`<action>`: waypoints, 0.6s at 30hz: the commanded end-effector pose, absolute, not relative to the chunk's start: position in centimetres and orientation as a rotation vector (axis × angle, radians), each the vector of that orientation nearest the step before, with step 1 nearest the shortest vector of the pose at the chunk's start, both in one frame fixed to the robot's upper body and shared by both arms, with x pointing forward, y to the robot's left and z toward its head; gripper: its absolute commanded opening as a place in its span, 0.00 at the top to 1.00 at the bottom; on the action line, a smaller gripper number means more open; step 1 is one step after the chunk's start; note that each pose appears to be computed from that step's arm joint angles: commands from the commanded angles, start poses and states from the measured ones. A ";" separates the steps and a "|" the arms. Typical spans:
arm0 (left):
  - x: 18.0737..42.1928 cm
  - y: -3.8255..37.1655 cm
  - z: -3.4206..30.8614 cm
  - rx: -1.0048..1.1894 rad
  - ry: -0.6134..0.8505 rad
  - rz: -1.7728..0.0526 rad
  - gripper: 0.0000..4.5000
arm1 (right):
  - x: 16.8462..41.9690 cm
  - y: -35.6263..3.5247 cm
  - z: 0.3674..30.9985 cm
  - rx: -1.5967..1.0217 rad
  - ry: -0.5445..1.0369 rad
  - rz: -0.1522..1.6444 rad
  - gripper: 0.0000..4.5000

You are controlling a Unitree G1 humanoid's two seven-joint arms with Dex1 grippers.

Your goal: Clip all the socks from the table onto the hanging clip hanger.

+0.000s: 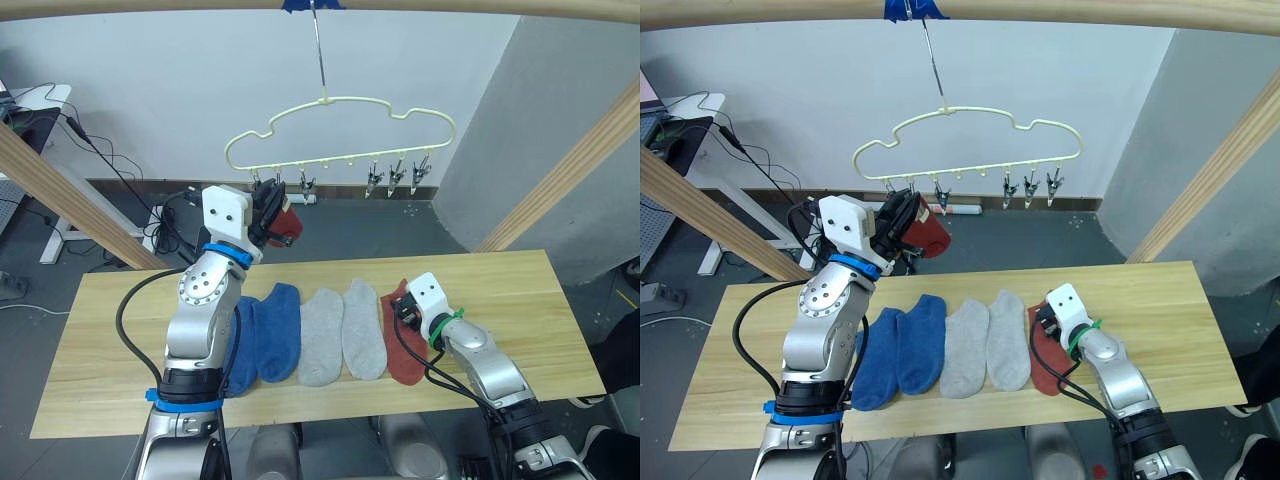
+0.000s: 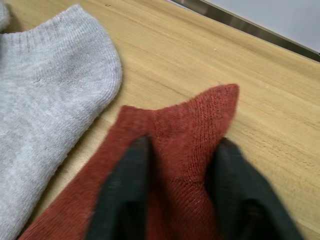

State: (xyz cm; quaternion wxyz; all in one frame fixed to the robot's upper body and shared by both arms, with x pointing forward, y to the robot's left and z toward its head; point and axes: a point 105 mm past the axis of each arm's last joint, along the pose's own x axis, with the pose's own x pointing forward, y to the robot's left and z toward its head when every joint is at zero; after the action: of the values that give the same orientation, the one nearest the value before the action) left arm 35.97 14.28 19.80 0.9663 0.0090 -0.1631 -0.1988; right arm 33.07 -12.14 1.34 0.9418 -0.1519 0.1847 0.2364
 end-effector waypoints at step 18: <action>34.7 13.1 22.7 -0.090 -0.319 -0.571 0.93 | 34.7 2.9 15.7 -0.648 -0.211 1.020 1.00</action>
State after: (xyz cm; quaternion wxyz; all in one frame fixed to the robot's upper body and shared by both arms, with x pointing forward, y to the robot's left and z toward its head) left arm 35.40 13.56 20.77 0.9549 -0.0486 -0.1256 -0.2645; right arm 34.88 2.11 15.04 0.8277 -0.2962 -0.0760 0.4705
